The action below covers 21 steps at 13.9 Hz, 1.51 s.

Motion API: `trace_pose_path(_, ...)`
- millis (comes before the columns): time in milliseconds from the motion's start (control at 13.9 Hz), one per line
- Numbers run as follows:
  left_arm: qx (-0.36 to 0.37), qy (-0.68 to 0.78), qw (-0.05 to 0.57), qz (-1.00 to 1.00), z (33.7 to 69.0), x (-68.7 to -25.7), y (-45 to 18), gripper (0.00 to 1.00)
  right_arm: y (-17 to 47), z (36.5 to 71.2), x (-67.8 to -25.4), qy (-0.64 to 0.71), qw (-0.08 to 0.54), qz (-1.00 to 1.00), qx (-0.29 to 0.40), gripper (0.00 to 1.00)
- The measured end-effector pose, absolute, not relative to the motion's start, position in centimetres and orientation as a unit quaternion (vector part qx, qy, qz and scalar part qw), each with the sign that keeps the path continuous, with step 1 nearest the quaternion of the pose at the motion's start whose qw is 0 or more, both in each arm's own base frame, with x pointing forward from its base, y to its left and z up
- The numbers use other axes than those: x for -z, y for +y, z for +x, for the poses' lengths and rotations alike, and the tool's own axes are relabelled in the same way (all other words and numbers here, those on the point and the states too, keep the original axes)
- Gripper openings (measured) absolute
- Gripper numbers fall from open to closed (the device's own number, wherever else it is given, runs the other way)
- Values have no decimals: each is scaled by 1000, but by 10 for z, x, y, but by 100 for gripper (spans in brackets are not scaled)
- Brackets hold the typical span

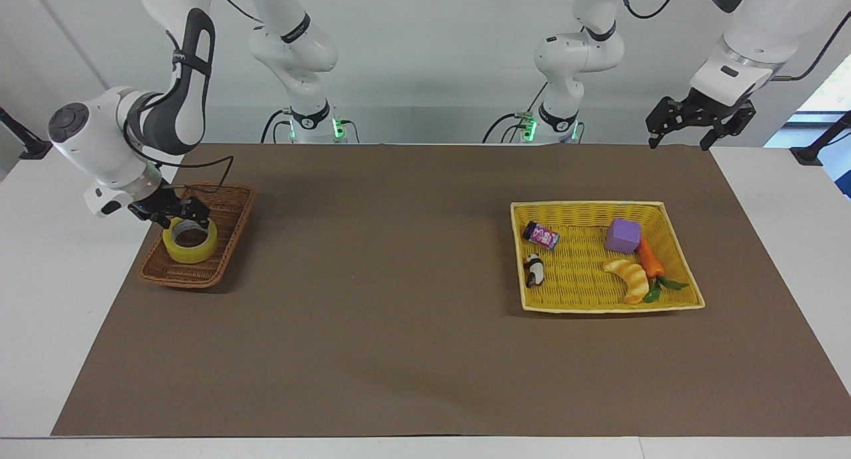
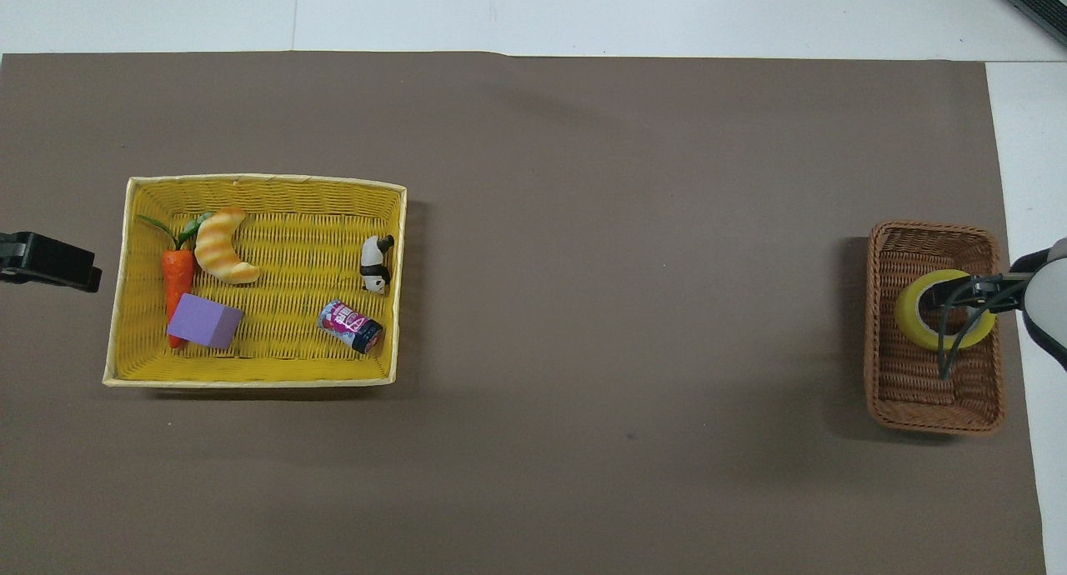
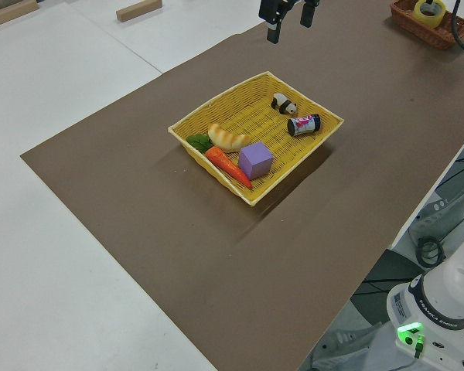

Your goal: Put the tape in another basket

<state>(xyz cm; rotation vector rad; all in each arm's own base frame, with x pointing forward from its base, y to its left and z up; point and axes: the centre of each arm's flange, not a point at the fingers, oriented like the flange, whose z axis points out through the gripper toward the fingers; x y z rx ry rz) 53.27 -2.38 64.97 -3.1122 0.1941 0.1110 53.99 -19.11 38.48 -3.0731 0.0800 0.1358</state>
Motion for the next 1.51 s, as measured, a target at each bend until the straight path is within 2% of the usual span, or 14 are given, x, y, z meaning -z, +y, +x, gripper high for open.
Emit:
trace_pose_path(215,-36,60,11,-997,533,-649,-21,100,-177,547,-406,38,36,-997,-55,100)
trace_pose_path(574,-37,60,11,-997,533,-649,-21,100,-117,557,-497,54,33,-996,-57,100)
trace_pose_path(861,-35,61,9,-998,533,-649,-23,100,-48,537,-562,41,27,-998,-31,100)
trace_pose_path(1148,-29,63,8,-998,534,-650,-25,100,-9,517,-613,39,-8,-999,-21,100)
trace_pose_path(1506,-28,63,8,-998,534,-651,-26,100,-25,505,-690,60,-8,-998,-22,100)
